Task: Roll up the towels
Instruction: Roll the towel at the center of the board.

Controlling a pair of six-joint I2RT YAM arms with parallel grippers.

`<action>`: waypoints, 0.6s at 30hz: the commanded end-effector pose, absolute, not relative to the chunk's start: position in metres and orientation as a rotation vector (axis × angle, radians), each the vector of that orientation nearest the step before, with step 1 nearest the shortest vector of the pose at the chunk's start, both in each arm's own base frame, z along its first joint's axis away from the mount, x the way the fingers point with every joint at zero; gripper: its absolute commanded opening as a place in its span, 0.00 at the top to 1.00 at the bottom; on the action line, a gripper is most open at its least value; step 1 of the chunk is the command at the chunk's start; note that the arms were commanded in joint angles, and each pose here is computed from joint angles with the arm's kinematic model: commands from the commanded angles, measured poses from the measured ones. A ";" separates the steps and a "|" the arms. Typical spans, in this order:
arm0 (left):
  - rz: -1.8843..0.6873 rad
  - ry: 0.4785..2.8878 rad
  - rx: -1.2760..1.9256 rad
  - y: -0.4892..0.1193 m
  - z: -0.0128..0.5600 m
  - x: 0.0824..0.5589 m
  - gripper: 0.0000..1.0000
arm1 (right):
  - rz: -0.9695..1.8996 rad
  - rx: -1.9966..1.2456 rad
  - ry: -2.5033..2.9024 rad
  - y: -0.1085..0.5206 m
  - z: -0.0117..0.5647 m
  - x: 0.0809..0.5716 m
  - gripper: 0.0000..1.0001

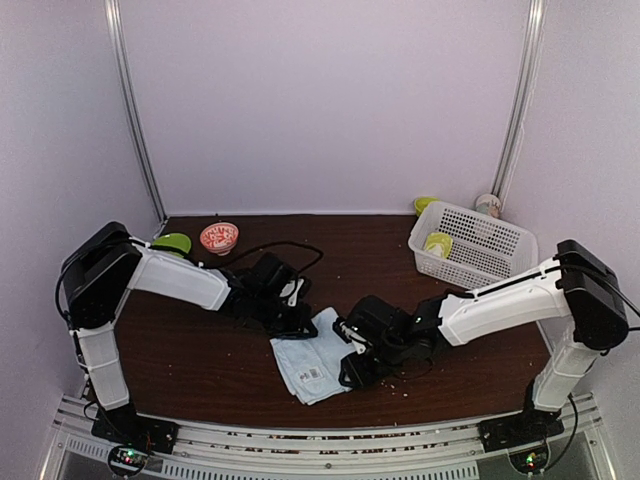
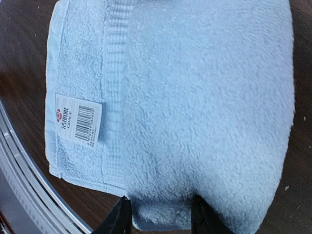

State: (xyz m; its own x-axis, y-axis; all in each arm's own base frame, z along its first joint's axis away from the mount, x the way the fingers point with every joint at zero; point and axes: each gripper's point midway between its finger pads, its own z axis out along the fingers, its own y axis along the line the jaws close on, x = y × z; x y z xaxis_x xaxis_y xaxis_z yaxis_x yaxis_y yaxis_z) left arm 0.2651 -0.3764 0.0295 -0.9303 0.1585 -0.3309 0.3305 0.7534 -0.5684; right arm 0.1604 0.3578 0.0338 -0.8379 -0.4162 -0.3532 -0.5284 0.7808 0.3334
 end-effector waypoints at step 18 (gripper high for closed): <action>-0.785 2.797 0.385 -0.349 0.004 0.255 1.00 | 1.199 -0.321 2.604 0.346 0.060 0.226 0.35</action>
State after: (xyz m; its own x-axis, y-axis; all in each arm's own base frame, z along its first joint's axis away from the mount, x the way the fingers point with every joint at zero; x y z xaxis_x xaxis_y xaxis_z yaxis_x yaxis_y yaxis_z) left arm 0.2657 -0.3753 0.0302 -0.9228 0.1687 -0.3464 0.3474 0.7533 -0.5585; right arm 0.2237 0.3265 0.0509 -0.9333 -0.1213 -0.3381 -0.3145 0.7306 0.6061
